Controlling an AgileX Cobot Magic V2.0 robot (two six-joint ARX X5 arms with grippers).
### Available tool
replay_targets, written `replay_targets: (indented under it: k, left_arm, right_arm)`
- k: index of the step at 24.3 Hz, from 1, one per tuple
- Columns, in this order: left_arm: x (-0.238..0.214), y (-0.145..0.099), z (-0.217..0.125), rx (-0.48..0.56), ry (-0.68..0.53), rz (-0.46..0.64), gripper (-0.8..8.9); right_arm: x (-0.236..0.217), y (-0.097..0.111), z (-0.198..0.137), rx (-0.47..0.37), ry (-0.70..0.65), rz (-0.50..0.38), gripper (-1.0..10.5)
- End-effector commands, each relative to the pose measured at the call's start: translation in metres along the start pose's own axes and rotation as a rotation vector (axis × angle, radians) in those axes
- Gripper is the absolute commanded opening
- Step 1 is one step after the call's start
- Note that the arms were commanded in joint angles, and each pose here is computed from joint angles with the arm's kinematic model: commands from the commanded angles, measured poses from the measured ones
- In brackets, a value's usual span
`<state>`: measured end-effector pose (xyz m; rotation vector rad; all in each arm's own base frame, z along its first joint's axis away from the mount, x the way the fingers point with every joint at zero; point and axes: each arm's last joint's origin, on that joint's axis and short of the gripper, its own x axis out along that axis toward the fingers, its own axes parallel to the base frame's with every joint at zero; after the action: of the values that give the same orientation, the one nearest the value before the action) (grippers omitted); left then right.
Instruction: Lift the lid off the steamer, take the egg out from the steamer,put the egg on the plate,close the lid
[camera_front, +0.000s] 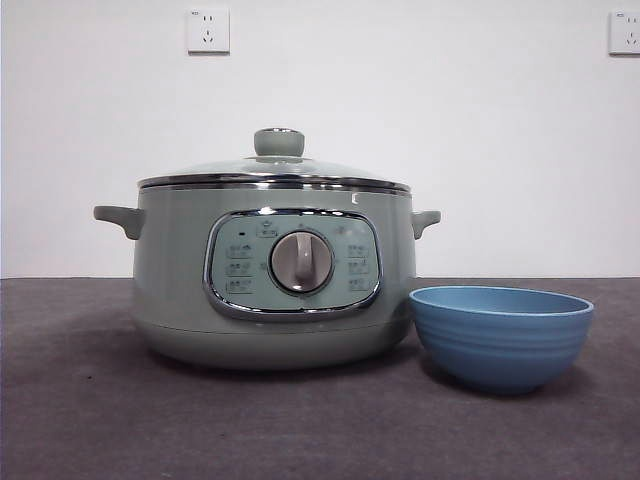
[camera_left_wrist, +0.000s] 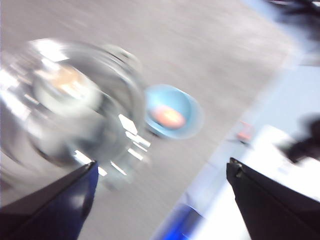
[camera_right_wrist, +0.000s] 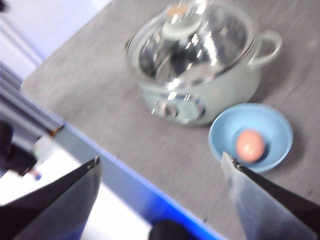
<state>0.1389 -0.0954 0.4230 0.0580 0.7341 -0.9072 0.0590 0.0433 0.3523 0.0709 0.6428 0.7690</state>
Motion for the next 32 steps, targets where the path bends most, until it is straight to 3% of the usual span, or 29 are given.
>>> replay_targets:
  k: [1,6,8,10,11,12,32]
  left_arm:
    - [-0.012,-0.006,-0.010,-0.017,0.013,-0.016,4.36]
    - [-0.026,-0.012,-0.023,-0.033,0.049,-0.016,4.15]
    - [-0.028,-0.013,-0.026,-0.041,0.067,-0.016,2.97]
    - [-0.028,-0.013,-0.028,-0.046,0.081,-0.016,1.38]
    - [-0.028,-0.013,-0.028,-0.045,0.088,-0.016,0.26]
    - [-0.028,-0.013,-0.029,-0.044,0.089,-0.016,-0.24]
    - [-0.027,-0.013,-0.028,-0.043,0.089,-0.014,-0.04]
  right_arm:
    - [0.001,0.000,-0.001,0.006,0.035,0.011,4.1]
    - [0.003,-0.001,-0.005,0.028,0.097,0.002,4.0]
    - [0.004,-0.001,-0.005,0.031,0.106,0.001,3.9]
    - [0.004,-0.001,-0.006,0.032,0.108,0.001,2.4]
    - [0.004,-0.001,-0.006,0.031,0.108,0.001,0.9]
    - [0.004,-0.001,-0.006,0.031,0.108,0.001,-0.2]
    - [0.004,-0.002,-0.006,0.024,0.107,-0.007,0.0]
